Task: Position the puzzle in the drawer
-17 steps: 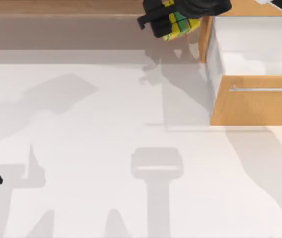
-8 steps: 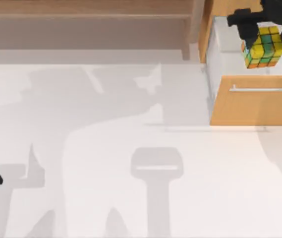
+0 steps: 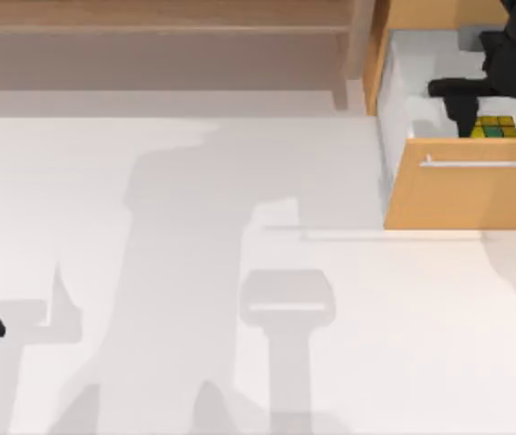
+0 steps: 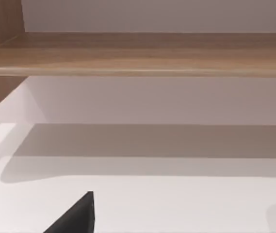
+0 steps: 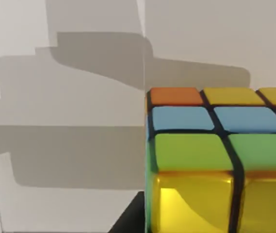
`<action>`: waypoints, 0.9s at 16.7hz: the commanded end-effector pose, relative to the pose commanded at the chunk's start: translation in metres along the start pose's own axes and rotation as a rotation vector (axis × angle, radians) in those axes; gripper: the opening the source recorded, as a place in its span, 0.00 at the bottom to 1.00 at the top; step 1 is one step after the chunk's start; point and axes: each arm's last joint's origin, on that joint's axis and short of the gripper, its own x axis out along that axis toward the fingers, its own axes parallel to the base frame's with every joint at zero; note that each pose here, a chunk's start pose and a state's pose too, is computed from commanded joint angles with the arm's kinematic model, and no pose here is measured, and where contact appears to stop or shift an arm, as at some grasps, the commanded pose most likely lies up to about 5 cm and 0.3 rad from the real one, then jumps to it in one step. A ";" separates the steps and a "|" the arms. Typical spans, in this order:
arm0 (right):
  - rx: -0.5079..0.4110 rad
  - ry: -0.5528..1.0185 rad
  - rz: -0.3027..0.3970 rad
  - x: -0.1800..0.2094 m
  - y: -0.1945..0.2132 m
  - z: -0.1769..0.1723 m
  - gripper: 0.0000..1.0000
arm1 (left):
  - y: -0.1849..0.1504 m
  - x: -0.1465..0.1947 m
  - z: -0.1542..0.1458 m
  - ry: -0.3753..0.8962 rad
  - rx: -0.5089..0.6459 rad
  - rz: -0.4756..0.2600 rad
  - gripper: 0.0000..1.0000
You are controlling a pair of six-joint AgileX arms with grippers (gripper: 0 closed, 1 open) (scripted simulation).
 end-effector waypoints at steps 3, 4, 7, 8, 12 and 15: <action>0.000 0.000 0.000 0.000 0.000 0.000 0.00 | 0.000 0.000 0.000 0.000 0.000 0.000 1.00; 0.000 0.000 0.000 0.000 0.000 0.000 0.00 | 0.000 0.000 0.000 0.000 0.000 0.000 1.00; 0.000 0.000 0.000 0.000 0.000 0.000 0.23 | 0.000 0.000 0.000 0.000 0.000 0.000 1.00; 0.000 0.000 0.000 0.000 0.000 0.000 0.30 | 0.000 0.000 0.000 0.000 0.000 0.000 1.00; 0.000 0.000 0.000 0.000 0.000 0.000 0.60 | 0.000 0.000 0.000 0.000 0.000 0.000 1.00; 0.000 0.000 0.000 0.000 0.000 0.000 0.83 | 0.000 0.000 0.000 0.000 0.000 0.000 1.00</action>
